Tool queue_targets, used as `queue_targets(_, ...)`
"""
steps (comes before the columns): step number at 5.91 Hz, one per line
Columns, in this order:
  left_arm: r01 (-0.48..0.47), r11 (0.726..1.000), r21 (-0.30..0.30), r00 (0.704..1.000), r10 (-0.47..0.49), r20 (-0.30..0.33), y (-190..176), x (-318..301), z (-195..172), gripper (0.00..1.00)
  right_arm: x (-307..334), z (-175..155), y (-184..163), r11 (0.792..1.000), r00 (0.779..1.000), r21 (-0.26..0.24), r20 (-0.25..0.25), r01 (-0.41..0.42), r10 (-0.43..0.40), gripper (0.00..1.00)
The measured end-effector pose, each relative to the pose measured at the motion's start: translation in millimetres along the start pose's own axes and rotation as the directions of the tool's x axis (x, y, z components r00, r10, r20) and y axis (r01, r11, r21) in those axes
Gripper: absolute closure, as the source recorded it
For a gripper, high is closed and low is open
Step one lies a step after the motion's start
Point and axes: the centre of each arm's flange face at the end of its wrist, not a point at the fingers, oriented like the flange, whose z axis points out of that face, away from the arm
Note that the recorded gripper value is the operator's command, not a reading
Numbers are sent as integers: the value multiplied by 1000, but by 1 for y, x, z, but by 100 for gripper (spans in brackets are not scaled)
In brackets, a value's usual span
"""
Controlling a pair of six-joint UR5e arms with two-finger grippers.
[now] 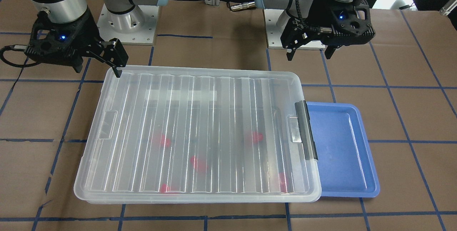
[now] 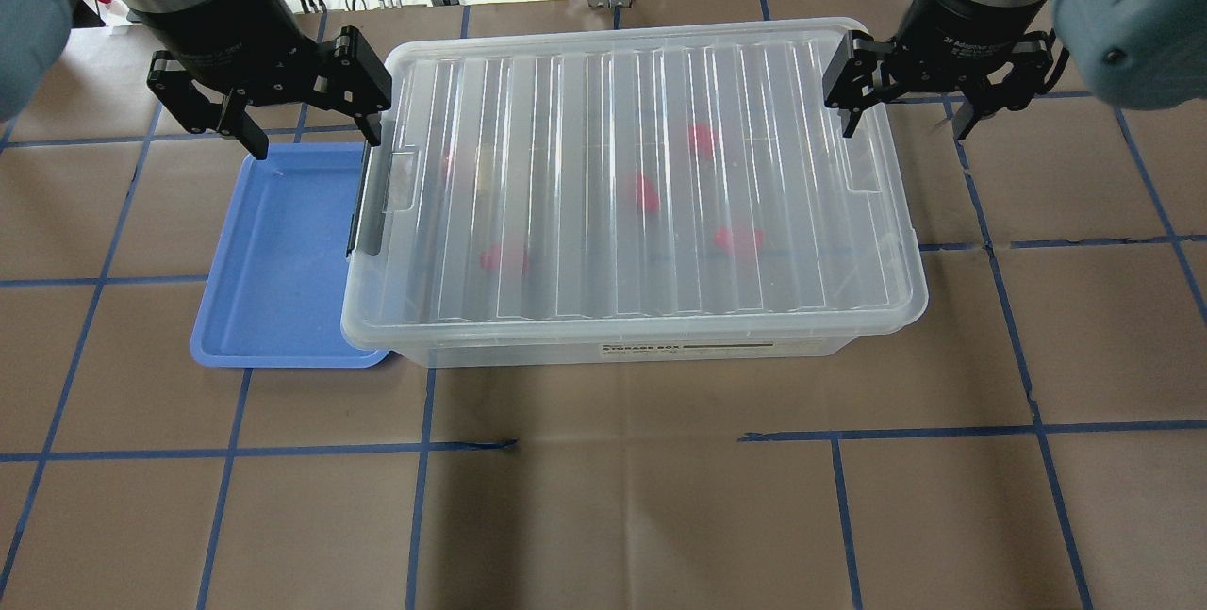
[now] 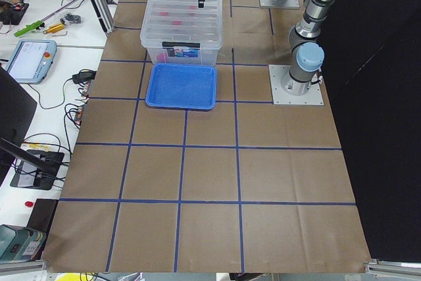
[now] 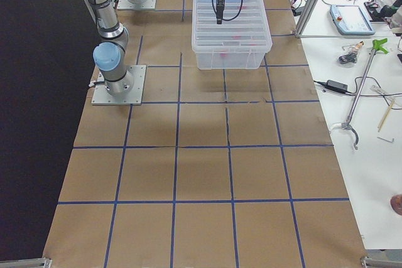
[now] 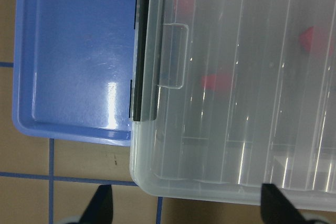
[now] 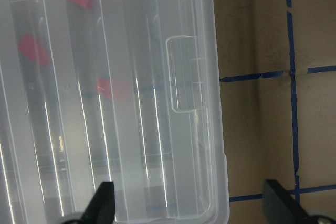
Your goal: Place red block in blue tray from box
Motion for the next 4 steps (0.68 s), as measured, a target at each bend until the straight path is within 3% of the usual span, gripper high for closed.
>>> queue_targets(4,-1,1000,2,1000,1,11,0,-1,0,2,8,4,-4,1000,1000,-7,-1,-2,2,0)
